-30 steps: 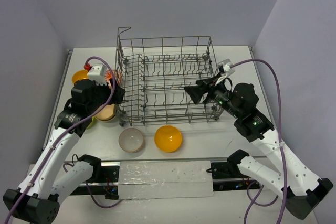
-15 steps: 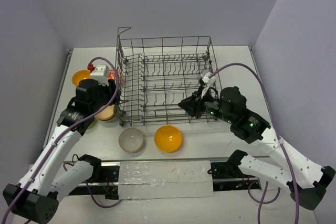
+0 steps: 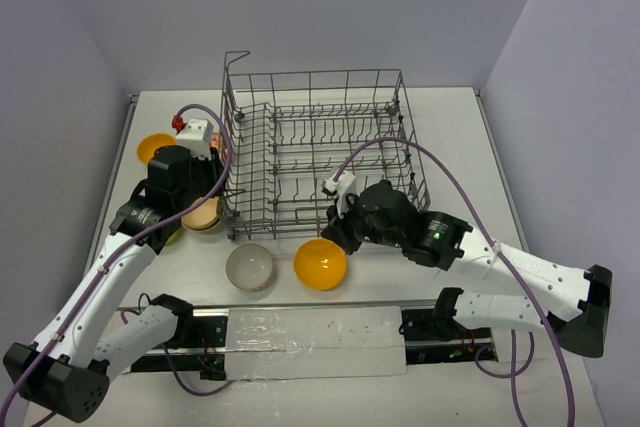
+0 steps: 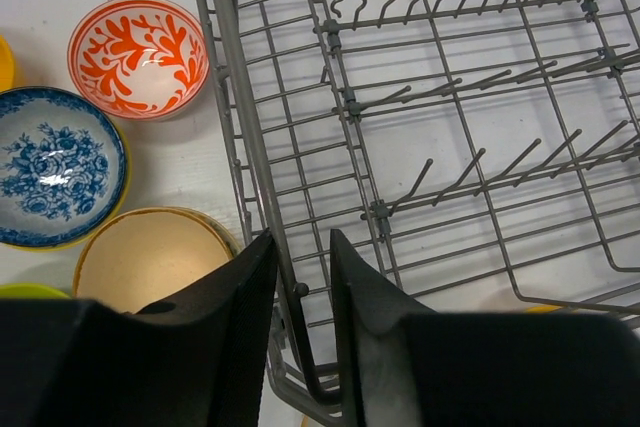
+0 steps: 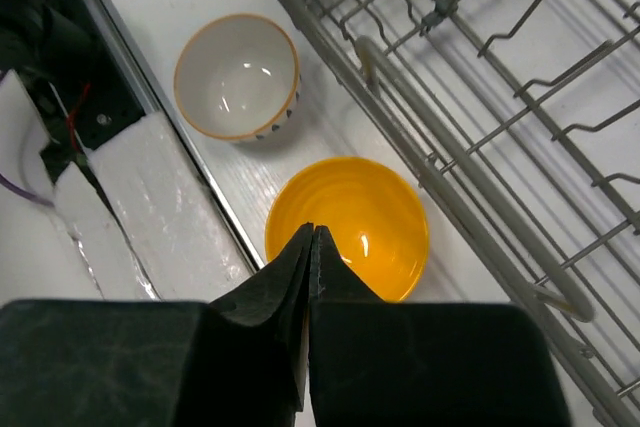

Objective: Load the bowls into the dish rack
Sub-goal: Pick up the bowl from the corner of the board.

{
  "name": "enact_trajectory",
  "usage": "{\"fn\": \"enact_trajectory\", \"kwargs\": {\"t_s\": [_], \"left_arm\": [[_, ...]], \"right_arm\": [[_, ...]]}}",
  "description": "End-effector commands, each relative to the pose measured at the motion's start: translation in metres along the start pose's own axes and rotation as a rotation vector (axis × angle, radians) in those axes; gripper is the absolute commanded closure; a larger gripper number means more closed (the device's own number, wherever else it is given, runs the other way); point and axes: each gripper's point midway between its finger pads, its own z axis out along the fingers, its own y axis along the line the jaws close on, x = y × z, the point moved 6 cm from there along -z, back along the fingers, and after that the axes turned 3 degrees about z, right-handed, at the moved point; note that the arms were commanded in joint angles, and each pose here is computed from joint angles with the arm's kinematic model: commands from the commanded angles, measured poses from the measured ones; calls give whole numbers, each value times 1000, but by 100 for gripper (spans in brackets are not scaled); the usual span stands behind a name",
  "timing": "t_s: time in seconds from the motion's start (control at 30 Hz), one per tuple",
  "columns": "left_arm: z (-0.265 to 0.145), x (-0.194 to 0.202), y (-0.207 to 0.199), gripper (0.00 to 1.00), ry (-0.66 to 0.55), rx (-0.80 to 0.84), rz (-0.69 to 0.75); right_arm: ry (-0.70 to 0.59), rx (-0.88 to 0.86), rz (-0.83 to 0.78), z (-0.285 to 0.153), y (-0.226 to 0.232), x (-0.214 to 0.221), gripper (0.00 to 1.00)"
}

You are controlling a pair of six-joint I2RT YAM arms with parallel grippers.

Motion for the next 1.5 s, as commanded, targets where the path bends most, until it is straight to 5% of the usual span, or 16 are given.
{"fn": "enact_trajectory", "kwargs": {"t_s": [0.0,0.3,0.63,1.47], "left_arm": [[-10,-25,-8,69,-69,32,18],[-6,-19,-7,77,-43,12,44],[-1,-15,-6,100,-36,-8,63],[-2,0,-7,100,-28,6,73]], "right_arm": [[20,29,-40,2,7,-2,98],[127,31,-71,19,20,24,80],[294,51,-144,44,36,62,58],[495,3,-197,93,55,113,49]]}}
